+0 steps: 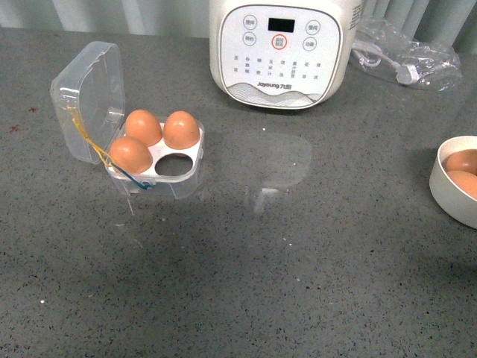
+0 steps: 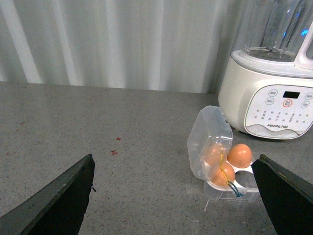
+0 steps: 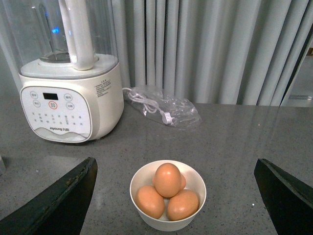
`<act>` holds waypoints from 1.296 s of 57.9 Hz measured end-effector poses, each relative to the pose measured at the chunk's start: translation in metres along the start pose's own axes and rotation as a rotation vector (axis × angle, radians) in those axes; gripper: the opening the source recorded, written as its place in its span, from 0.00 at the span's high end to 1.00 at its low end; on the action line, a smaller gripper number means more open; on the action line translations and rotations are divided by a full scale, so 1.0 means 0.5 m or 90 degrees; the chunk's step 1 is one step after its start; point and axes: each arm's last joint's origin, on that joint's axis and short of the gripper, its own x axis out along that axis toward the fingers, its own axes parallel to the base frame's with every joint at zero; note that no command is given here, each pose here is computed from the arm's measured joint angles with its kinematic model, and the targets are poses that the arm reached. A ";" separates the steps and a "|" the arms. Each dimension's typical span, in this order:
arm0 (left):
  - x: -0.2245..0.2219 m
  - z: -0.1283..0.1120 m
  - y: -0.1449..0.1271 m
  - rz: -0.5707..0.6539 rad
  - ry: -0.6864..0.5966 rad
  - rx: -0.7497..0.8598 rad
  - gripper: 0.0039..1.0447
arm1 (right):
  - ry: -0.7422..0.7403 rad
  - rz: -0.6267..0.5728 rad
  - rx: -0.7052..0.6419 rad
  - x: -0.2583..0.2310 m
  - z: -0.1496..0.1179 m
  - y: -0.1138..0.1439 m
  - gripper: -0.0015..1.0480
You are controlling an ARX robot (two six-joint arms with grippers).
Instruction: Put egg into box
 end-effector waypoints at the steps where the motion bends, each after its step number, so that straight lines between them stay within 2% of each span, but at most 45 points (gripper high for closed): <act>1: 0.000 0.000 0.000 0.000 0.000 0.000 0.06 | 0.000 0.000 0.000 0.000 0.000 0.000 0.07; 75: 0.000 0.000 0.000 0.000 0.000 0.000 0.06 | 0.000 0.000 0.000 0.000 0.000 0.000 0.07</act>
